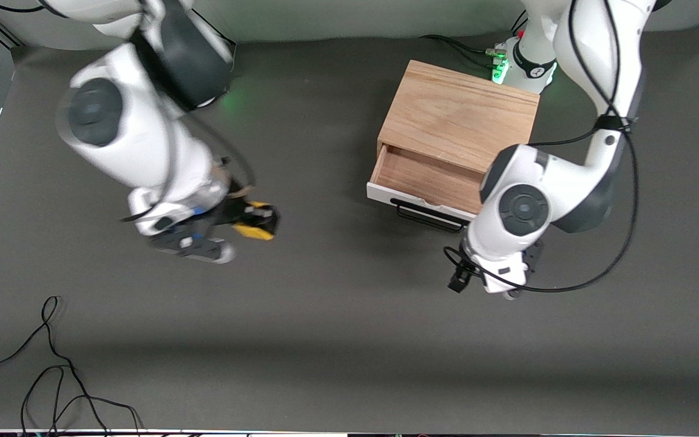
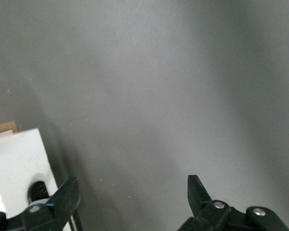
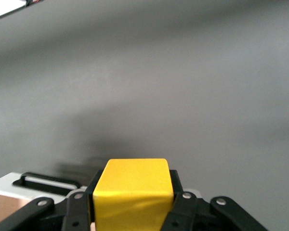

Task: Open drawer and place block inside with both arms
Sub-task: 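Lift the cube with the right gripper and carry it toward the drawer, then lower the cube into the drawer while the left gripper withdraws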

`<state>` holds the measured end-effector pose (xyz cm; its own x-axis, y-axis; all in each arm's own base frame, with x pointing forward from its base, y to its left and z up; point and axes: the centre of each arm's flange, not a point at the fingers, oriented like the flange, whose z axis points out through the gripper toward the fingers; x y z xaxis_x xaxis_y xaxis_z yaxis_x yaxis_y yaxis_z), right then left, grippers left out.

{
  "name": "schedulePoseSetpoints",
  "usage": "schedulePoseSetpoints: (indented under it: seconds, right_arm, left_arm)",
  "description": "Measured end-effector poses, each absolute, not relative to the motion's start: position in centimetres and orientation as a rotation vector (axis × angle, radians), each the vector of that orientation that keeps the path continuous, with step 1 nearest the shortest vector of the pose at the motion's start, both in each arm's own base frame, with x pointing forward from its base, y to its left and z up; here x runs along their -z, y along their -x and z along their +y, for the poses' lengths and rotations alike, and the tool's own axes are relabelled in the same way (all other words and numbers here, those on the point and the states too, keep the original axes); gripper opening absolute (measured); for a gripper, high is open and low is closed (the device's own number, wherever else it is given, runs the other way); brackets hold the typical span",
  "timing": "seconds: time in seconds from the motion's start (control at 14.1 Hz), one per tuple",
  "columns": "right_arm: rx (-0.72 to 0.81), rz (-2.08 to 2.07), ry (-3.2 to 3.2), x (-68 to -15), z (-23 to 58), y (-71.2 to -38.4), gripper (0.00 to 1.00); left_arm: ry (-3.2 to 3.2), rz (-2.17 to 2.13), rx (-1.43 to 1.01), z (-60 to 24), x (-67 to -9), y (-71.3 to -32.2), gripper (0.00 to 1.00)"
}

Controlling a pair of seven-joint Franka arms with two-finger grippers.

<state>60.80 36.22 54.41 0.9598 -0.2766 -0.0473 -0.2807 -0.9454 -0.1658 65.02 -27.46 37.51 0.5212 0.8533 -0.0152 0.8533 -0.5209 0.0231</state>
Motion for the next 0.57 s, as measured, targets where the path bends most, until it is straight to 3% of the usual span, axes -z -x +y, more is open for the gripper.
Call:
schedulePoseSetpoints:
  seconds: [0.28, 0.57]
  right_arm:
    - [-0.040, 0.492, 2.901, -51.0, 45.6, -57.0, 0.55]
    - [-0.059, 0.534, 2.887, -47.4, 53.0, -52.6, 0.55]
  left_arm:
    - [-2.682, 1.467, -0.069, -26.9, -41.7, -66.4, 1.00]
    - [-2.847, 1.133, -0.087, -23.6, -49.9, -65.4, 1.00]
